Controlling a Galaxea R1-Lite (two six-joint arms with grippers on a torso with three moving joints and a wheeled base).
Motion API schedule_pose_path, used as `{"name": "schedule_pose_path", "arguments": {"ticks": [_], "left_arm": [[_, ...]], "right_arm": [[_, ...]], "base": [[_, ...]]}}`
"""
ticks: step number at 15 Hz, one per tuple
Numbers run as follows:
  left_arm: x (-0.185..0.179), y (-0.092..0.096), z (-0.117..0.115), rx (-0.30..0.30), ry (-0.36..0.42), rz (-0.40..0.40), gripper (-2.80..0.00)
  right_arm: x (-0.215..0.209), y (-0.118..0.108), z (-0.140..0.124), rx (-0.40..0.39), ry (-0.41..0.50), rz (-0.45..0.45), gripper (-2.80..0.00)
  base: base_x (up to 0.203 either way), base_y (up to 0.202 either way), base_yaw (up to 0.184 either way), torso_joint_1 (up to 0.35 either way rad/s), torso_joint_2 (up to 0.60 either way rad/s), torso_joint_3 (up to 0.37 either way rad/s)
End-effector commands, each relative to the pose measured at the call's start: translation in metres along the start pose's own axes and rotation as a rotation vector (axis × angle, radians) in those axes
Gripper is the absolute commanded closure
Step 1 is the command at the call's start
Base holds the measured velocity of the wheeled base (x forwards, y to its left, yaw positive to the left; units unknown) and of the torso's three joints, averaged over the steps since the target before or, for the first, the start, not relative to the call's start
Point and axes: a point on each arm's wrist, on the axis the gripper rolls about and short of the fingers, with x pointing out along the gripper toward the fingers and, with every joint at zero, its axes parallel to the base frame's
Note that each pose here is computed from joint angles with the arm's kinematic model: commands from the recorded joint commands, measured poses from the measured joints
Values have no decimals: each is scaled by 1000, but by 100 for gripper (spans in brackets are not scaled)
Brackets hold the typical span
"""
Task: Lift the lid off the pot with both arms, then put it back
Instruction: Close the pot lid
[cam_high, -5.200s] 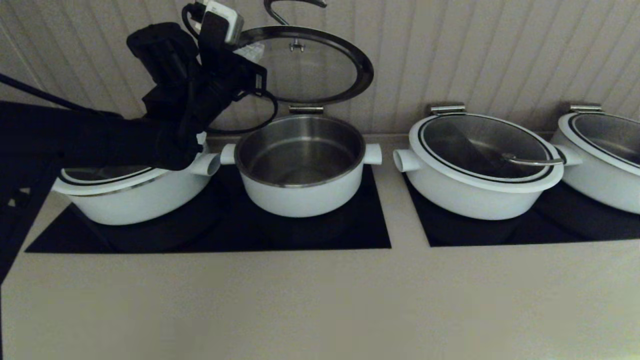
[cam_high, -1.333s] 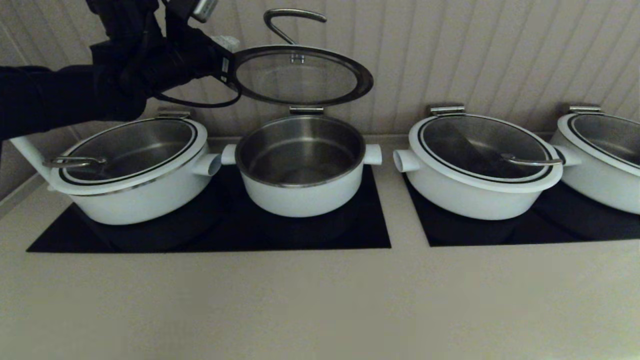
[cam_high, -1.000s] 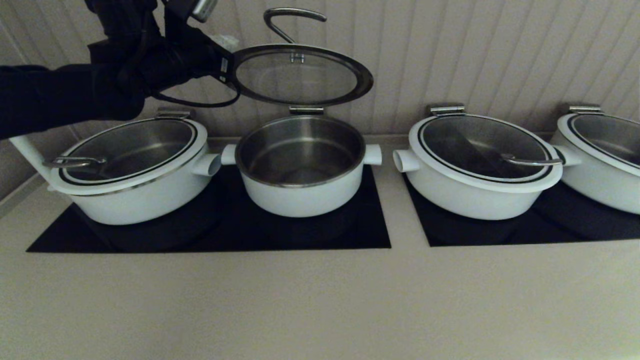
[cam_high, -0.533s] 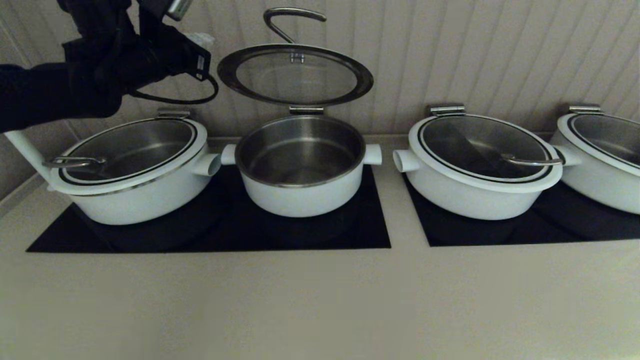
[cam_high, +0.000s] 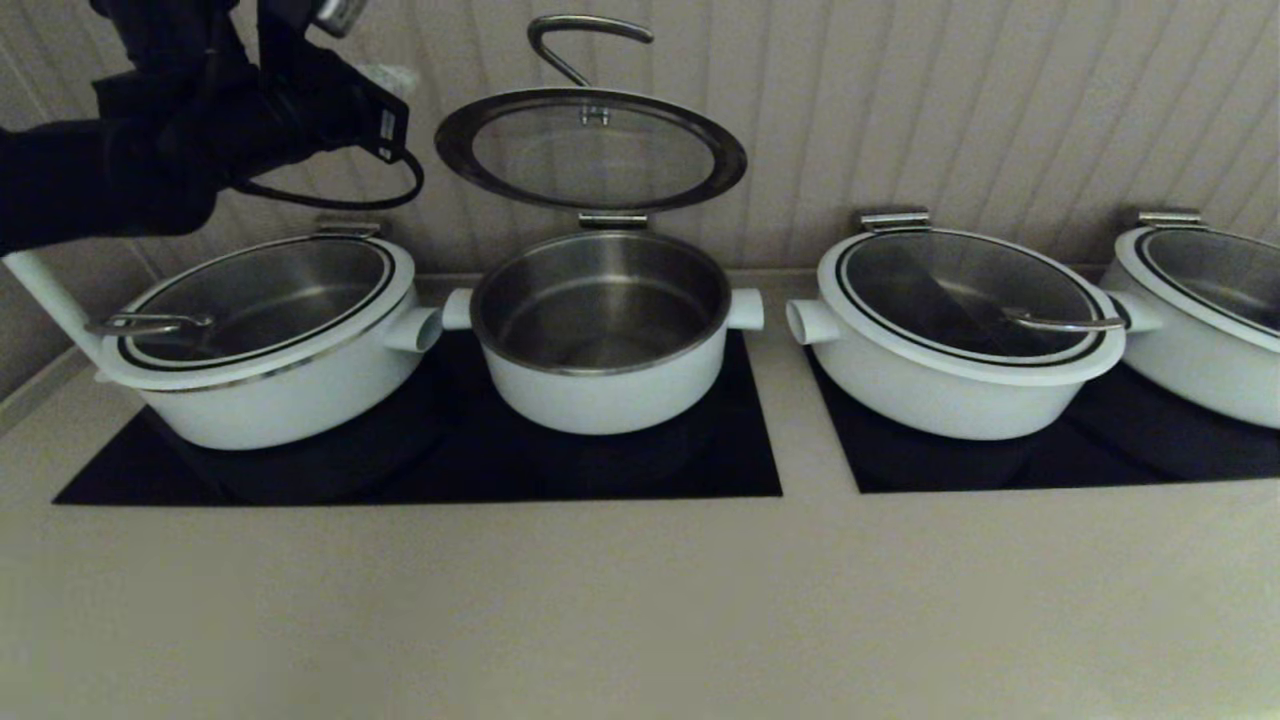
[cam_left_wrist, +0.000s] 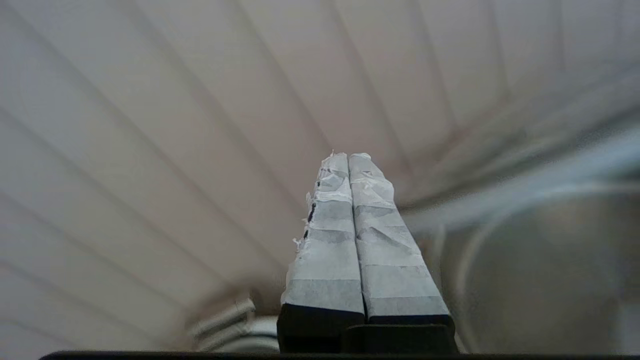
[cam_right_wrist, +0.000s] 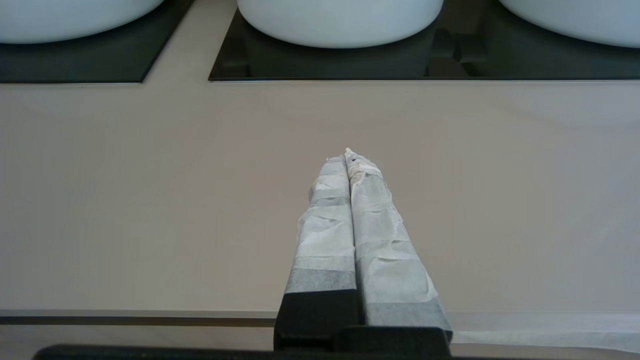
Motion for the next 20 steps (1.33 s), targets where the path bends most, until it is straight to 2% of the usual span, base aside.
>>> {"name": "schedule_pose_path", "arguments": {"ticks": [1,6,9,10,15,20], "left_arm": [[-16,-4,2,-2,23,-22,0],[-33,-20,-5,-18,70,-84,0],[-25,-27,-3,-8,2,-70,0],[-23,-30,-6,-7,1,-72,0],[-13,-29,-9,-4,-11,-63,0],[-6,-24,-2,6,-46,-48,0]], "right_arm": [[0,0,0,0,0,0,0],[0,0,0,0,0,0,0],[0,0,0,0,0,0,0],[0,0,0,0,0,0,0],[0,0,0,0,0,0,0],[0,0,0,0,0,0,0]], "base": [[0,0,0,0,0,0],[0,0,0,0,0,0],[0,0,0,0,0,0],[0,0,0,0,0,0],[0,0,0,0,0,0],[0,0,0,0,0,0]]}}
